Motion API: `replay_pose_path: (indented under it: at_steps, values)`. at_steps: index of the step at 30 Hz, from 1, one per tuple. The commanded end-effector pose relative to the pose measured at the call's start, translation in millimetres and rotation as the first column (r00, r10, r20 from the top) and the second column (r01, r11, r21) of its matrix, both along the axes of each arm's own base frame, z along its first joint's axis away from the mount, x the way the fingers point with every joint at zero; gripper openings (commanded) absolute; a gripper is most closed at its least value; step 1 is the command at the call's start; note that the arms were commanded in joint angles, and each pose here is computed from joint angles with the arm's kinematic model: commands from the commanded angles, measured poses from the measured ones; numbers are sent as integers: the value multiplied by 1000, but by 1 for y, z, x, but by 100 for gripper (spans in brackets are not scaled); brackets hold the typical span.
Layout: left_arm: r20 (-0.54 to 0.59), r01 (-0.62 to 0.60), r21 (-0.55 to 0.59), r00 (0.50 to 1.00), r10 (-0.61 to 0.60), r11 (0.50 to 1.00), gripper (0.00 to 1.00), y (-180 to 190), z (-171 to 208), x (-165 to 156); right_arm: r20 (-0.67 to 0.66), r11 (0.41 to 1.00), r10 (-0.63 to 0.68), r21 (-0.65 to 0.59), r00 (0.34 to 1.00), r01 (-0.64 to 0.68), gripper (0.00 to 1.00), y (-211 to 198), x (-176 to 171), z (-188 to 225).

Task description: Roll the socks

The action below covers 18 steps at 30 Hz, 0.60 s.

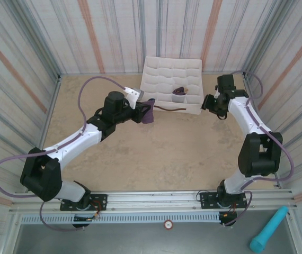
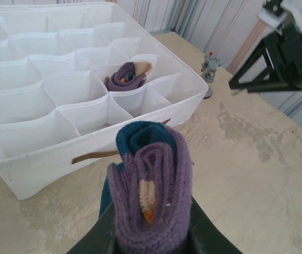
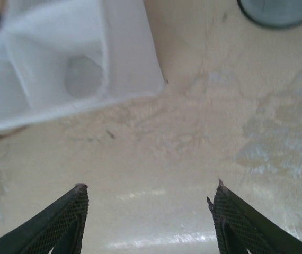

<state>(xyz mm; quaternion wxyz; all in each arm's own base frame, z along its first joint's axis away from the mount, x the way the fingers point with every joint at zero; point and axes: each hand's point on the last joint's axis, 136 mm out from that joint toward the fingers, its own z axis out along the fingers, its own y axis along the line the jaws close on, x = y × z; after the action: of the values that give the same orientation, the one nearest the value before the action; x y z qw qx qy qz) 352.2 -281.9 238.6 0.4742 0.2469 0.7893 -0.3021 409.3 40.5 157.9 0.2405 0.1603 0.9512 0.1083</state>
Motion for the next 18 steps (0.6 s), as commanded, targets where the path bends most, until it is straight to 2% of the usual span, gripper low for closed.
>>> replay_pose_path:
  at_steps: [1,3,7,13,14,18]
  values:
    - [41,18,-25,999,-17,1000,0,-3,13,-1,-13,998,-56,16,998,57,65,-5,16,1]
    - [40,18,-25,999,-17,1000,0,-2,13,-2,-32,997,-72,8,997,72,64,-7,26,-6]
    - [39,16,-21,999,-16,1000,0,-1,14,-4,-97,998,-70,-8,993,70,55,-5,40,-22]
    - [49,2,-5,999,-2,1000,0,3,12,-3,-150,997,-66,-52,986,59,42,-5,42,-49]
    - [52,1,-4,999,-1,1000,0,3,12,-3,-158,997,-65,-56,985,57,39,-6,41,-52]
    - [51,1,-1,999,-1,1000,0,3,11,-3,-184,996,-52,-79,982,38,14,-5,34,-61]
